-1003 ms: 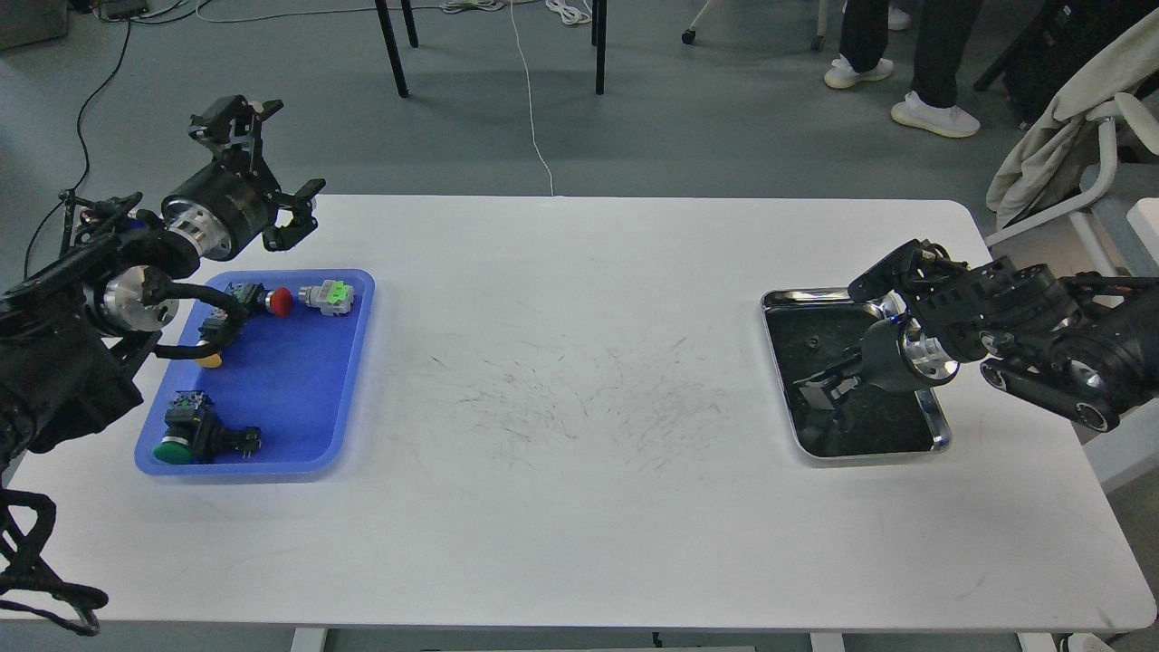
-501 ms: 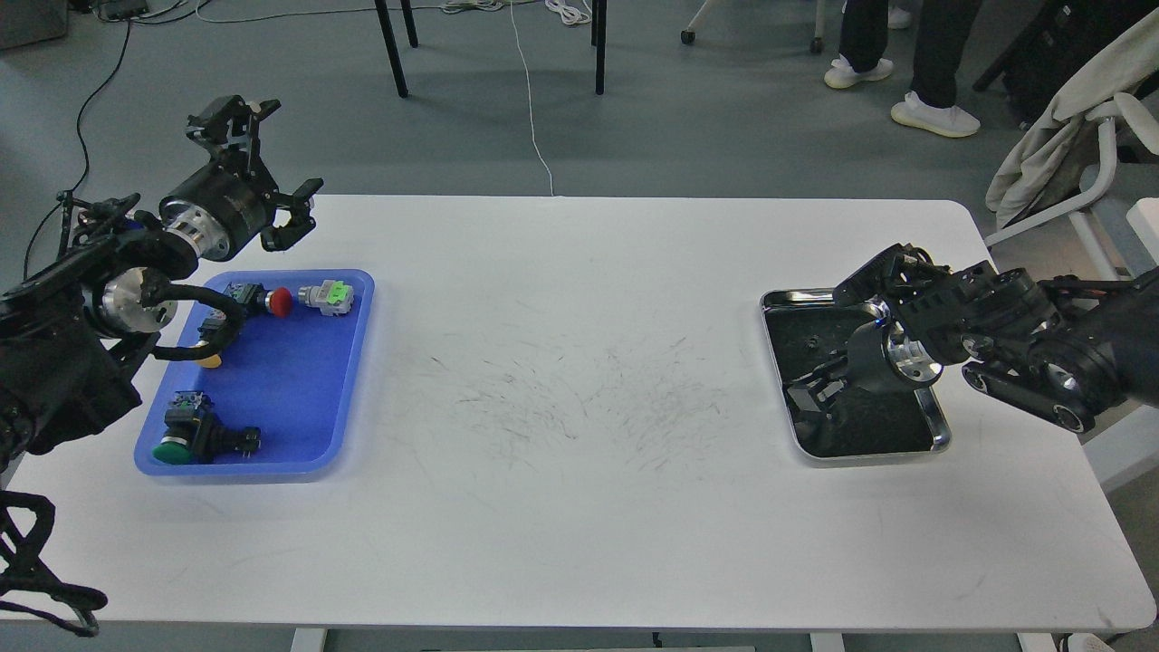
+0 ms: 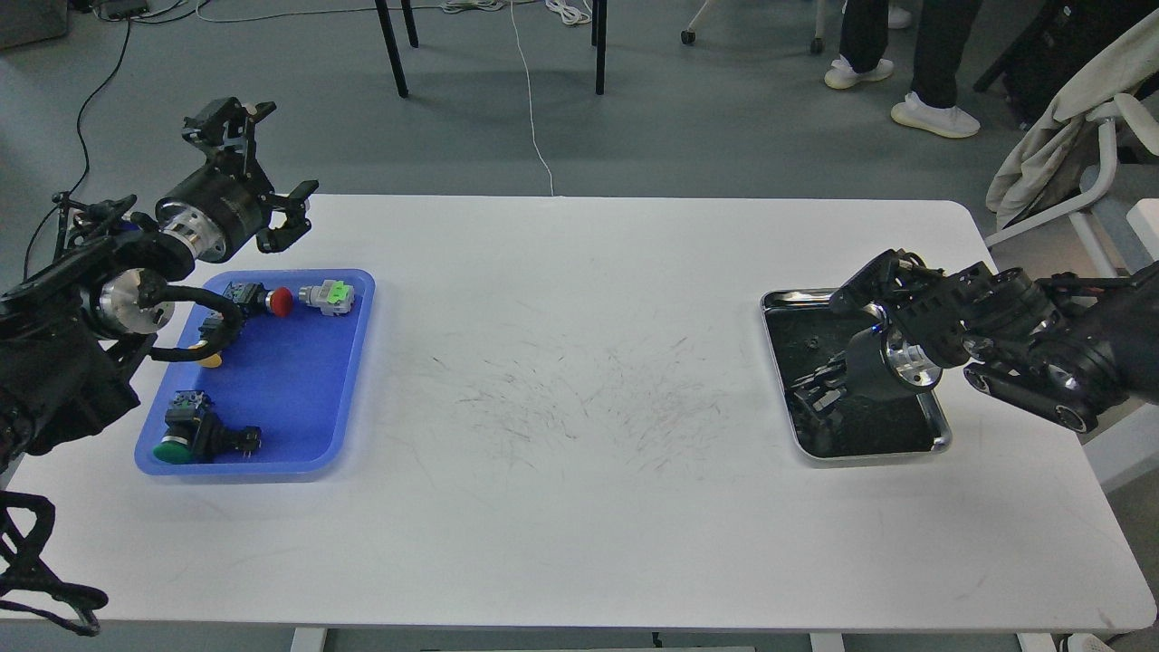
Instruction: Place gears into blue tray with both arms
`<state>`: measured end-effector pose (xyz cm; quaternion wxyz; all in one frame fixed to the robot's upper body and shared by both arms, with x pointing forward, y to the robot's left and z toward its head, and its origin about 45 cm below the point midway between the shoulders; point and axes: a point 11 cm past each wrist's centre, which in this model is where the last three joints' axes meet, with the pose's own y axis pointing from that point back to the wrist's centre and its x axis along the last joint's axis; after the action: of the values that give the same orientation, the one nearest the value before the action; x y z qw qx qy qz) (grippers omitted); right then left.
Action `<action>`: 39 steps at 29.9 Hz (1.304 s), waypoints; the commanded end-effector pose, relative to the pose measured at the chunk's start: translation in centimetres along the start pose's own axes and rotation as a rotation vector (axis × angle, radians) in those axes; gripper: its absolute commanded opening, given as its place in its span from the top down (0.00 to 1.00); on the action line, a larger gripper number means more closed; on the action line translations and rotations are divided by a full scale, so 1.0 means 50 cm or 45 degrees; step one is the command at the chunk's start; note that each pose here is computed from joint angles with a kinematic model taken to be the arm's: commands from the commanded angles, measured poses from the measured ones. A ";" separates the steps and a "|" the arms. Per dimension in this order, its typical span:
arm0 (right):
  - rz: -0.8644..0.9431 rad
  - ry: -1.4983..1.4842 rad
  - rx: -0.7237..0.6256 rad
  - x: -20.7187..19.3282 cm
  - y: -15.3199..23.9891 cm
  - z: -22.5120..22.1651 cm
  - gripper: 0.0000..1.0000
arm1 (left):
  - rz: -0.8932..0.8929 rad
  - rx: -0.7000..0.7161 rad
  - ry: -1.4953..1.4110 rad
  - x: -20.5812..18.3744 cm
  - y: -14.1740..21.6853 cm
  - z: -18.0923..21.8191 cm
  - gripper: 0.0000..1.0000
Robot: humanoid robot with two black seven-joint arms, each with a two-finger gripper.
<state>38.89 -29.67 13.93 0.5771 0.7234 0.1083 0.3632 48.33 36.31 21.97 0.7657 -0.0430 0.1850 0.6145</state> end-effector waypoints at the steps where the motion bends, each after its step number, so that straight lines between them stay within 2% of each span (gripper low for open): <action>1: -0.001 0.002 -0.001 0.001 0.001 0.001 0.99 | 0.001 -0.002 -0.001 0.000 0.000 0.002 0.01; 13: 0.067 0.041 -0.039 0.061 0.037 0.015 0.99 | 0.004 0.004 -0.007 0.004 0.002 0.001 0.01; 21: 0.323 0.090 -0.004 0.166 0.056 -0.013 0.99 | 0.009 -0.002 -0.009 0.006 0.003 0.008 0.01; 27: 0.659 -0.011 0.110 0.292 0.081 -0.065 0.99 | 0.041 -0.020 -0.032 0.035 0.019 0.035 0.01; 31: 0.856 -0.121 0.204 0.336 0.073 -0.097 0.99 | 0.058 -0.030 -0.044 0.051 0.030 0.049 0.01; 39: 1.056 -0.352 0.428 0.387 0.037 -0.192 0.99 | 0.076 -0.042 -0.076 0.078 0.055 0.083 0.01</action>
<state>46.20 -13.61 24.06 0.3055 0.8076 -0.1802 0.4712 47.57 41.22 24.63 0.7522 -0.0342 0.1565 0.6392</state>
